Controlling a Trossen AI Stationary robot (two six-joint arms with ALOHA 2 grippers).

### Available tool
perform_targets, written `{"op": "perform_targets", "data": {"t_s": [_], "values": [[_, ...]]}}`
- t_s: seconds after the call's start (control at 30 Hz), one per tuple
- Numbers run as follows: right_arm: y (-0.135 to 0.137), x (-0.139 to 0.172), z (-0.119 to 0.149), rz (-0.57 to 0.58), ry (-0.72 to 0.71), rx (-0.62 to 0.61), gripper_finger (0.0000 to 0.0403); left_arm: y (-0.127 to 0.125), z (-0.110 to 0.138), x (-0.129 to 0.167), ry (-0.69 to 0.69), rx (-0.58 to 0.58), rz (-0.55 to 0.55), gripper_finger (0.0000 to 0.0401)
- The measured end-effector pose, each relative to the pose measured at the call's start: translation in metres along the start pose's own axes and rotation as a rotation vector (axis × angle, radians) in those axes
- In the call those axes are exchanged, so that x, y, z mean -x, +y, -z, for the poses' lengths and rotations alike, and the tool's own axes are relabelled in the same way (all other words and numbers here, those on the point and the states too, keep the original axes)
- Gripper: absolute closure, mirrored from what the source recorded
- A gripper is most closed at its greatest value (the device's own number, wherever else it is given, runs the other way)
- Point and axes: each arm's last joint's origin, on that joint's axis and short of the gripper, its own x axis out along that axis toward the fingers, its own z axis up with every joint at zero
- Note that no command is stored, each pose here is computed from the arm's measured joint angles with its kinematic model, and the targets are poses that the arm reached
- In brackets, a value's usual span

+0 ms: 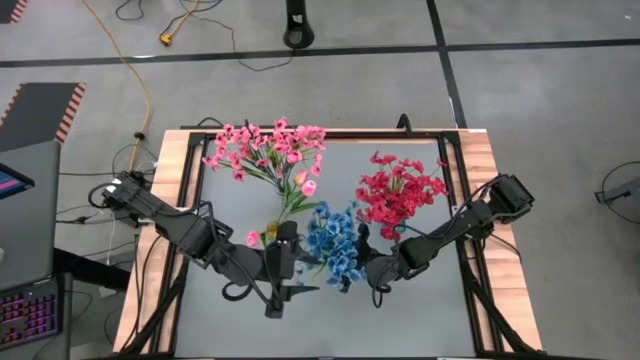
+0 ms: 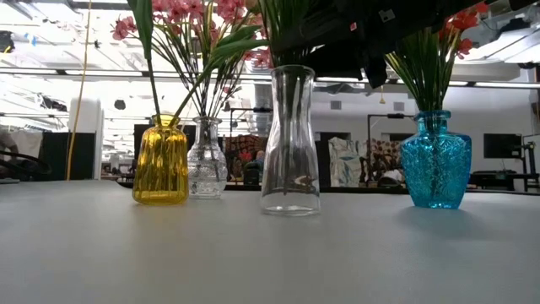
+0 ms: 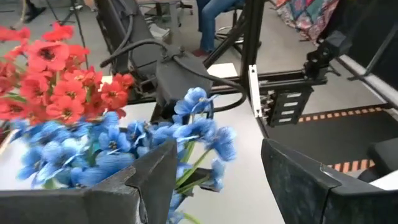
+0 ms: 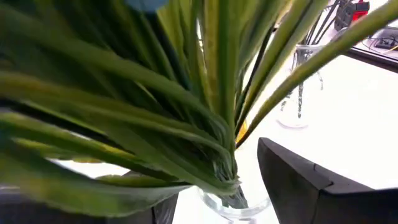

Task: Sort flowers into vase by color
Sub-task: Adjust the blue flowers in the bottom transparent vase

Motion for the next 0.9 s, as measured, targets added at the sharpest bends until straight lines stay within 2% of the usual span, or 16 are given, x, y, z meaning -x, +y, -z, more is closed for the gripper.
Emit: {"op": "perform_targets", "data": {"t_s": [0.4, 0.6, 0.9], "values": [[0.0, 0.0, 0.0, -0.001, -0.001, -0.001, 0.0171, -0.001, 0.009, -0.025, 0.045, 0.007, 0.033, 0.018], [-0.001, -0.002, -0.001, 0.006, -0.002, 0.005, 0.0171, -0.005, 0.011, -0.04, 0.023, 0.007, 0.061, 0.018], [-0.005, -0.005, -0.003, 0.019, -0.007, -0.002, 0.0171, -0.004, 0.011, -0.041, 0.023, 0.004, 0.089, 0.018]]}}
